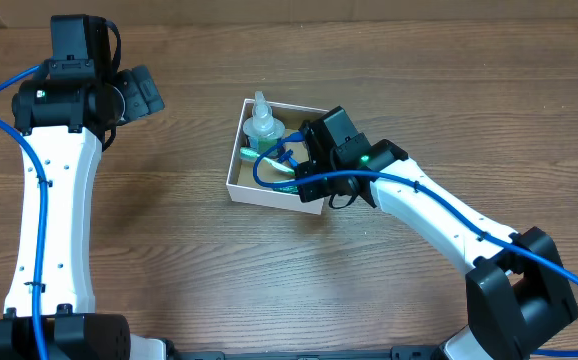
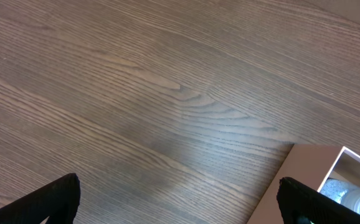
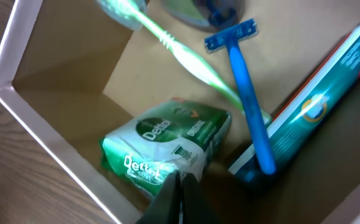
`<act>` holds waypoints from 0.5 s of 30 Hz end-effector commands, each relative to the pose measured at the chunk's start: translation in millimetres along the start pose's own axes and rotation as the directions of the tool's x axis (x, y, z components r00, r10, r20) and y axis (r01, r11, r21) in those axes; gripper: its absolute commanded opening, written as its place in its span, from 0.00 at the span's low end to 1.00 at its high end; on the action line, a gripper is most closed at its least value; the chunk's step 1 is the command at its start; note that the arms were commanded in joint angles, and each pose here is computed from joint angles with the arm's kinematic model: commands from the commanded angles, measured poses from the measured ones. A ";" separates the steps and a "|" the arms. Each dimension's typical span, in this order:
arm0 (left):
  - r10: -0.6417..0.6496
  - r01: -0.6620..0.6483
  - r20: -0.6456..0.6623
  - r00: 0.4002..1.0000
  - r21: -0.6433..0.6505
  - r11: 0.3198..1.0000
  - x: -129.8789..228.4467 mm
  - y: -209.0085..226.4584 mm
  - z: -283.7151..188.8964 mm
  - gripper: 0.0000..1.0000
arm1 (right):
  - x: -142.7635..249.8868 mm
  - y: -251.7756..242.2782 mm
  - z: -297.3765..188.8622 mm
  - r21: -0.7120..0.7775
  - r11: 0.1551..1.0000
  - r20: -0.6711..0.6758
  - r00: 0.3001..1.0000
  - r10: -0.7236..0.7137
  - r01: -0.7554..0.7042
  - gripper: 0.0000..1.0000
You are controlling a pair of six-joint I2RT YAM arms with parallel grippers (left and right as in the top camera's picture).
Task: Pack container
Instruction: 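Lower the razor into the box beside the toothpaste and adjust items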
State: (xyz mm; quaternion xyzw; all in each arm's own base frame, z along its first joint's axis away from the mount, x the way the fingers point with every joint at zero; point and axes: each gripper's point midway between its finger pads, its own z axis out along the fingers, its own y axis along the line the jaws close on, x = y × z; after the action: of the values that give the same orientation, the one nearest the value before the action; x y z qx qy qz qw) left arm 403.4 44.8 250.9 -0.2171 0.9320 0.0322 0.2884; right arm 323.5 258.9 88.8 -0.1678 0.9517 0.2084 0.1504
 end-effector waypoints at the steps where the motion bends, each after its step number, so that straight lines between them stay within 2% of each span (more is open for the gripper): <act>1: -0.027 0.027 0.015 1.000 0.004 1.000 -4.5 0.8 -4.1 1.00 | -14.2 -4.1 -2.0 0.035 0.999 0.048 0.999 -0.013 0.011 0.04; 15: -0.027 0.027 0.015 1.000 0.004 1.000 -4.5 0.8 -4.1 1.00 | -65.8 -9.9 -27.5 0.144 0.989 0.211 0.977 -0.042 0.011 0.04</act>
State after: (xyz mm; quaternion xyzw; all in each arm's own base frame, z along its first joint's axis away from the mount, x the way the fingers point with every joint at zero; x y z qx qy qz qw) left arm 403.4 44.8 250.9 -0.2171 0.9320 0.0322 0.2884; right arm 360.8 255.4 114.1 -0.1547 0.9467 0.1702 0.2253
